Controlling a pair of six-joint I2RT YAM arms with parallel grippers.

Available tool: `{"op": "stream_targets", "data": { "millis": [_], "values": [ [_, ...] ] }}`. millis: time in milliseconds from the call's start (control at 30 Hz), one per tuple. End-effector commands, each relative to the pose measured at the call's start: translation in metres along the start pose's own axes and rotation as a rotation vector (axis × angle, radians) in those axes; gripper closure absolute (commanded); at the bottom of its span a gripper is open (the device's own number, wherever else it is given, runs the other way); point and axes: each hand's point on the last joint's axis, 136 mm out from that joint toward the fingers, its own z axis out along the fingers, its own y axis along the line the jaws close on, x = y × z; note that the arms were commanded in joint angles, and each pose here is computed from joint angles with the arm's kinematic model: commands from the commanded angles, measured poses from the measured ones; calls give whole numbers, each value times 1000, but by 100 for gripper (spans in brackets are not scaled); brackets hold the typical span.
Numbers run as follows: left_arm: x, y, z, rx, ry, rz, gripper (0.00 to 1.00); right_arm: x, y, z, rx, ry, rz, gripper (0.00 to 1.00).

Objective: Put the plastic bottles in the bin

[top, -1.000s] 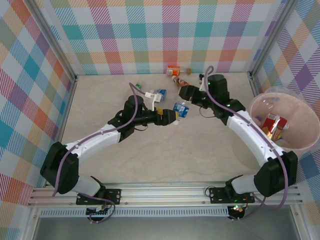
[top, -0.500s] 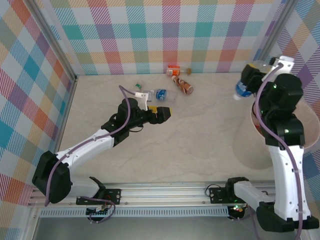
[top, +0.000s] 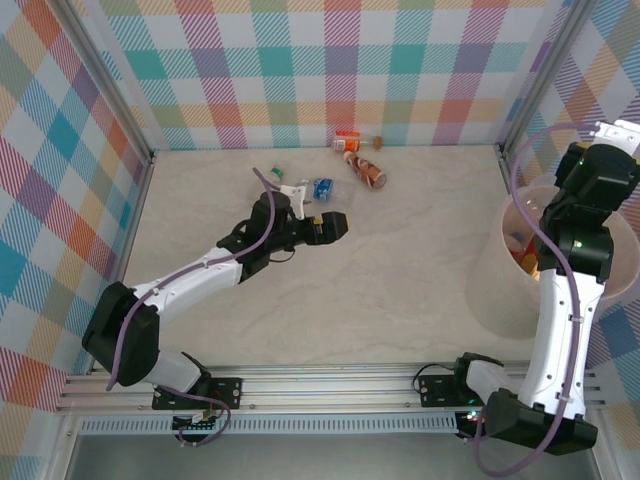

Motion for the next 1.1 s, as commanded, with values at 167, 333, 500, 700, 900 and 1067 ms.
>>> {"op": "stream_targets", "data": {
  "millis": [167, 333, 500, 700, 900, 1067],
  "values": [
    [-12, -11, 11, 18, 9, -44, 0, 23, -31, 26, 72, -23, 46, 47],
    [-10, -9, 16, 15, 15, -61, 0, 68, -16, 52, 26, 30, 52, 43],
    [-6, -6, 20, 10, 21, -75, 0, 99, 26, 66, -171, 39, 62, 42],
    [-1, 2, 19, -14, 21, -75, 0, 85, 37, 62, -241, -20, 74, 42],
    [2, 5, 21, -21, 25, -79, 0, 111, 39, 54, -251, 37, 82, 26],
    [3, 5, 23, -21, 38, -70, 0, 115, 41, 49, -270, 88, 75, 12]
  ]
}}
